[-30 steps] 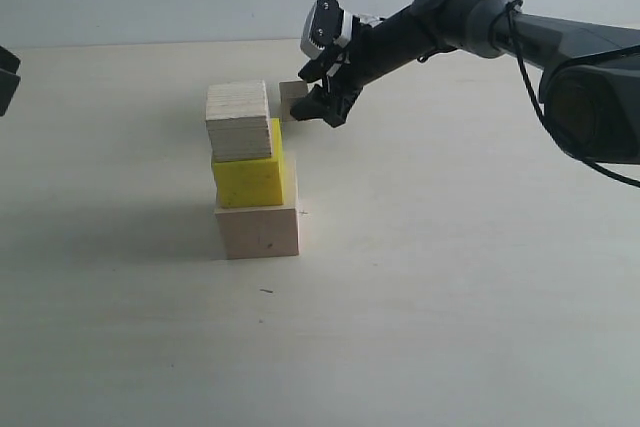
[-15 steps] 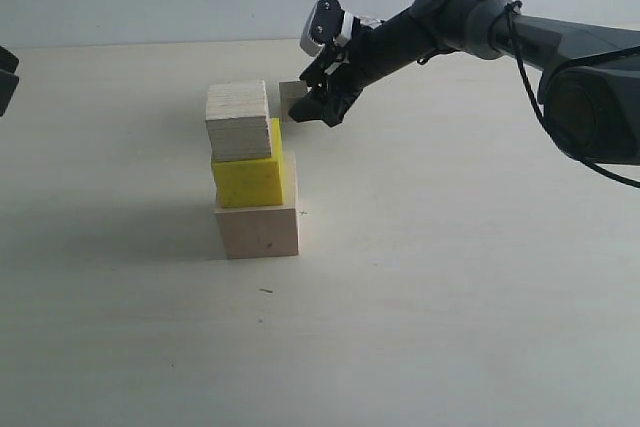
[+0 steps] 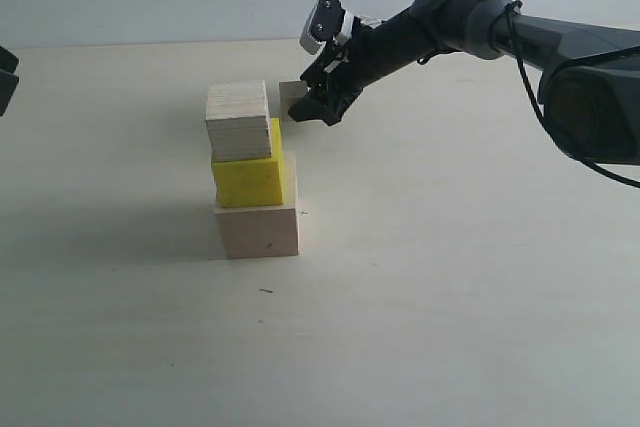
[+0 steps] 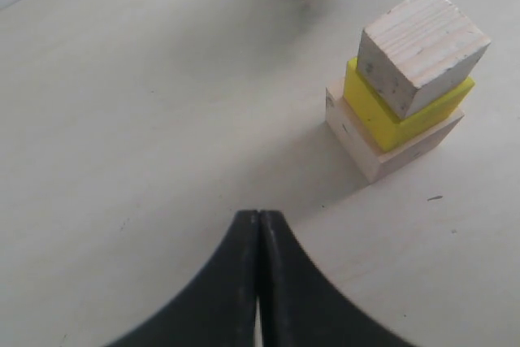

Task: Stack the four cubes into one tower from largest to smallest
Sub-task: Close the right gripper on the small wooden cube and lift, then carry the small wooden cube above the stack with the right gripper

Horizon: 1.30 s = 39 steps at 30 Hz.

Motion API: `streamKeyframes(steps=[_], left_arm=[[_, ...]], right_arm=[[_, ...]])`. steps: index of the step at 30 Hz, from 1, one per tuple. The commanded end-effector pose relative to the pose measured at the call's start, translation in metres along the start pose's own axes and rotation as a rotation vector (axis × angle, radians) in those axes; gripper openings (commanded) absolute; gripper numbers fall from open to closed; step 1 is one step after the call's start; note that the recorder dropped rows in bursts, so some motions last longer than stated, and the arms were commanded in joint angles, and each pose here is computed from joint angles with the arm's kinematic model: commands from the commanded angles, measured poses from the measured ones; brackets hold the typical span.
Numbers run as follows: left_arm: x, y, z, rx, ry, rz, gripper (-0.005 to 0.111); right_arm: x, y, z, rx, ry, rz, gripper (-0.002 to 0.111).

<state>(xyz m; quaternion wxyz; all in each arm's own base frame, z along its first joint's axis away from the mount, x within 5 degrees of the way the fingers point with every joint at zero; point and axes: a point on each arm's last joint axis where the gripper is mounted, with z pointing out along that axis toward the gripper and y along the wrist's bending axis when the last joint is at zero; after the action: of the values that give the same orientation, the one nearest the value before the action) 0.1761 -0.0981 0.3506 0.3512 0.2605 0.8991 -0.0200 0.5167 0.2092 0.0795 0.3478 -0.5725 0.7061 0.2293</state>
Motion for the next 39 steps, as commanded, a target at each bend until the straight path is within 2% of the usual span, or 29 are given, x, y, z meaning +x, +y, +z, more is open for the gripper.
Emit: streamKeyframes(steps=[1,4,7,8,9,10,11,14,16,18,22,25,27,31,39], left_arm=[[0.001,0.001,0.002,-0.006,0.007,0.004,0.0],[0.0,0.001,0.002,-0.006,0.003,0.004,0.0],[0.0,0.001,0.002,-0.006,0.003,0.004,0.0],[0.0,0.001,0.002,-0.006,0.003,0.004,0.0],[0.0,0.001,0.002,-0.006,0.003,0.004,0.0],[0.0,0.001,0.002,-0.006,0.003,0.004,0.0],[0.0,0.001,0.002,-0.006,0.003,0.004,0.0],[0.0,0.001,0.002,-0.006,0.003,0.004,0.0],[0.0,0.001,0.002,-0.006,0.003,0.004,0.0],[0.0,0.001,0.002,-0.006,0.003,0.004,0.0],[0.0,0.001,0.002,-0.006,0.003,0.004,0.0],[0.0,0.001,0.002,-0.006,0.003,0.004,0.0],[0.0,0.001,0.002,-0.006,0.003,0.002,0.0],[0.001,0.001,0.002,-0.005,0.011,-0.001,0.0],[0.001,0.001,0.002,-0.009,0.015,0.002,0.0]], right_arm=[[-0.004,-0.002,-0.003,0.006,-0.015,0.003,0.068],[-0.004,-0.001,-0.003,0.0,-0.015,0.005,0.064],[-0.004,0.0,-0.003,-0.017,-0.015,0.005,0.046],[-0.004,0.001,-0.003,-0.025,-0.015,0.004,0.037],[-0.004,0.002,-0.003,-0.04,-0.015,0.004,0.021],[-0.004,0.003,-0.003,-0.046,-0.015,0.004,0.013],[-0.003,0.004,-0.003,-0.057,-0.008,0.021,0.0],[-0.004,0.002,-0.009,-0.039,0.064,0.125,0.0],[-0.001,-0.002,-0.021,0.02,0.208,0.122,0.0],[-0.004,-0.01,-0.039,0.073,0.255,0.198,0.0],[-0.017,-0.018,-0.092,0.016,0.205,0.261,0.0],[-0.036,-0.019,-0.133,-0.025,0.131,0.228,0.0],[-0.063,-0.018,-0.156,-0.016,-0.009,0.162,0.0],[-0.09,-0.008,-0.165,-0.014,-0.044,0.163,0.0],[-0.091,0.009,-0.17,-0.074,-0.079,0.292,0.0]])
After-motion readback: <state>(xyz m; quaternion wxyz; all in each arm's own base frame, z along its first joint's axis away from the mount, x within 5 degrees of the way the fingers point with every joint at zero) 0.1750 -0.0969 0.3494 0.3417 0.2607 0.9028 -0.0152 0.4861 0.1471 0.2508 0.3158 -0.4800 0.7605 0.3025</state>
